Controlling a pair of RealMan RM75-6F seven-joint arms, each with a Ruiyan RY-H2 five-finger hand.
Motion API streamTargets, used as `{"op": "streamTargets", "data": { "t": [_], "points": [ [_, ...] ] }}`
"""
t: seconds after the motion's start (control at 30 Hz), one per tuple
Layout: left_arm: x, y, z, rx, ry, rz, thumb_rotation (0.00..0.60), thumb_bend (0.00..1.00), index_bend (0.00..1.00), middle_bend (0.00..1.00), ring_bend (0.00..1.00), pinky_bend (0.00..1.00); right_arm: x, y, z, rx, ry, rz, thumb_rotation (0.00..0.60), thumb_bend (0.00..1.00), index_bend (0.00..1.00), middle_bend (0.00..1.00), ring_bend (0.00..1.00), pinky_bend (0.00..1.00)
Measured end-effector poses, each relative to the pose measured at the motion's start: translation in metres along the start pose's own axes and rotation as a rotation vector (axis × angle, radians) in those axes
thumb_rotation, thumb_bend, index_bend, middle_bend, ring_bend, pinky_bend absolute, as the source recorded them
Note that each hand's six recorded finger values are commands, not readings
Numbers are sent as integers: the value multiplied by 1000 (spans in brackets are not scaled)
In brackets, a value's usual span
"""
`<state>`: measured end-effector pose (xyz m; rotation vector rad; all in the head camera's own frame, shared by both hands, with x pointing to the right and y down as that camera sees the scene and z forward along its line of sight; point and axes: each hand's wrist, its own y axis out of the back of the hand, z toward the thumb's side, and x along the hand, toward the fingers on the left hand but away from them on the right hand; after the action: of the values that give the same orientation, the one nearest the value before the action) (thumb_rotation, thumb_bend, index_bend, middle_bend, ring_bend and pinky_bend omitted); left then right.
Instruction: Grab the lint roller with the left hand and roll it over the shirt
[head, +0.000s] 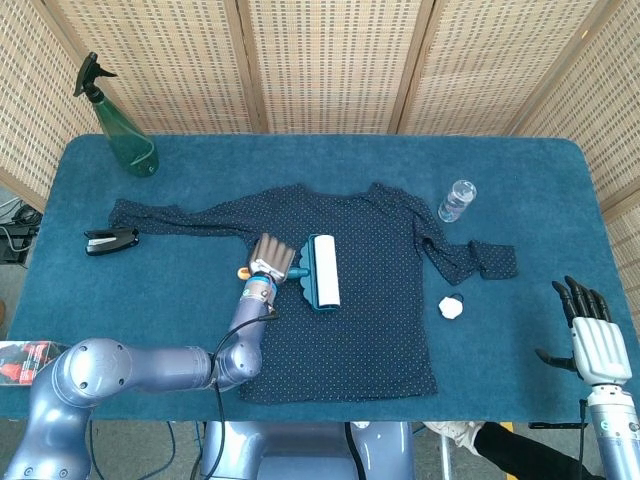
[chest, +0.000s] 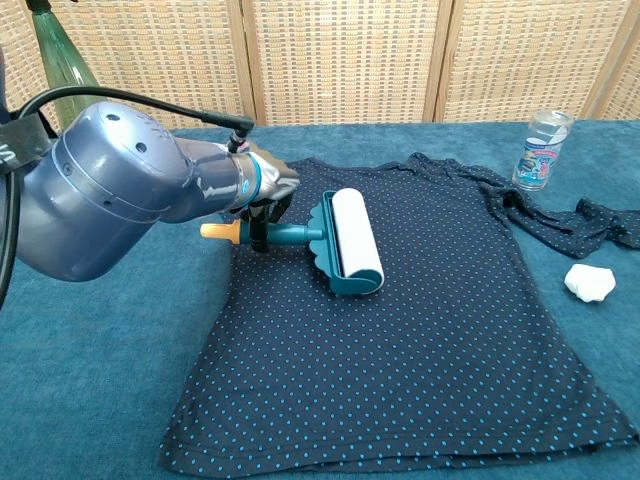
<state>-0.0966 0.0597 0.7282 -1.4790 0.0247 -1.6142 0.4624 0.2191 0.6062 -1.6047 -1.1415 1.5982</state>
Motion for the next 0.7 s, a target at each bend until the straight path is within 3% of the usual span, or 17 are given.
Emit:
{"op": "streamTargets", "data": {
  "t": [0.27, 0.7],
  "points": [
    [-2, -13, -19, 11, 28, -19, 600, 527, 879, 862, 691, 652, 1, -1, 3, 9, 10, 2, 600, 147, 50, 0, 0, 0],
    [-10, -62, -93, -17, 109, -68, 600, 527, 879, 862, 691, 652, 5, -5, 12, 29, 35, 11, 600, 147, 50, 0, 0, 0]
  ]
}}
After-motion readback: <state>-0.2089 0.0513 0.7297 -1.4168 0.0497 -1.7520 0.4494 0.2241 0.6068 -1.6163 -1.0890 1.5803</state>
